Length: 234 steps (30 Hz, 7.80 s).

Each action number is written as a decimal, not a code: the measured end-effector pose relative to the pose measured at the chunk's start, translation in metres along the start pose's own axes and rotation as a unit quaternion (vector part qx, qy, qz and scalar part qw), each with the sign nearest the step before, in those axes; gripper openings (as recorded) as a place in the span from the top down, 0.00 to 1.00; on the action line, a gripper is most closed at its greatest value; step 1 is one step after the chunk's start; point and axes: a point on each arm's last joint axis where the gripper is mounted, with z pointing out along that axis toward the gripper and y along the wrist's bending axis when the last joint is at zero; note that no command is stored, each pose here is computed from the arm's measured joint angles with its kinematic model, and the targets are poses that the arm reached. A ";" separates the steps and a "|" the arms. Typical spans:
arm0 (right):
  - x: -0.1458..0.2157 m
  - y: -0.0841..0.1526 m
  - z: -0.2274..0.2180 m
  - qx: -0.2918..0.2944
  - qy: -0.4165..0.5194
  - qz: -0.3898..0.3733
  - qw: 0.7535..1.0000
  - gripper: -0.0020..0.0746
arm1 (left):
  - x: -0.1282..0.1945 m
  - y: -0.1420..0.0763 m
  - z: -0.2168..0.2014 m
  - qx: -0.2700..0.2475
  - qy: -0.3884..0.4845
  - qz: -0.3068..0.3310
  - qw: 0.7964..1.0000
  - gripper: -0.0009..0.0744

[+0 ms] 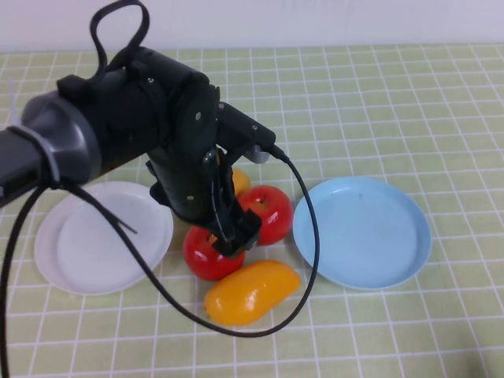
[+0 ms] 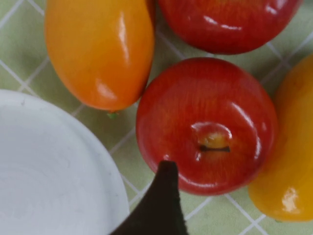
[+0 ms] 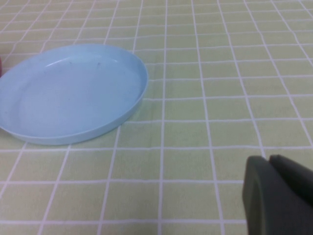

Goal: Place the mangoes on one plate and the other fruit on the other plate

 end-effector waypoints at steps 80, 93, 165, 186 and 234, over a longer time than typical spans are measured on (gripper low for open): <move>0.000 0.000 0.000 0.000 0.000 0.000 1.000 0.99 | 0.061 0.151 0.000 -0.084 0.094 -0.229 0.965 0.22; 0.000 0.000 0.000 0.000 0.000 0.000 1.000 0.99 | 0.061 0.153 0.022 -0.072 0.119 -0.232 0.963 0.10; 0.000 0.000 0.000 0.000 0.000 0.000 1.000 1.00 | -0.064 -0.009 0.053 -0.052 -0.050 0.099 0.992 0.22; 0.000 0.000 0.000 0.000 0.000 0.000 1.000 0.99 | -0.088 0.003 -0.035 -0.080 -0.071 0.056 0.993 0.23; 0.001 0.000 0.000 0.000 0.001 0.000 1.000 0.99 | 0.012 0.100 0.019 -0.057 0.086 -0.153 0.983 0.23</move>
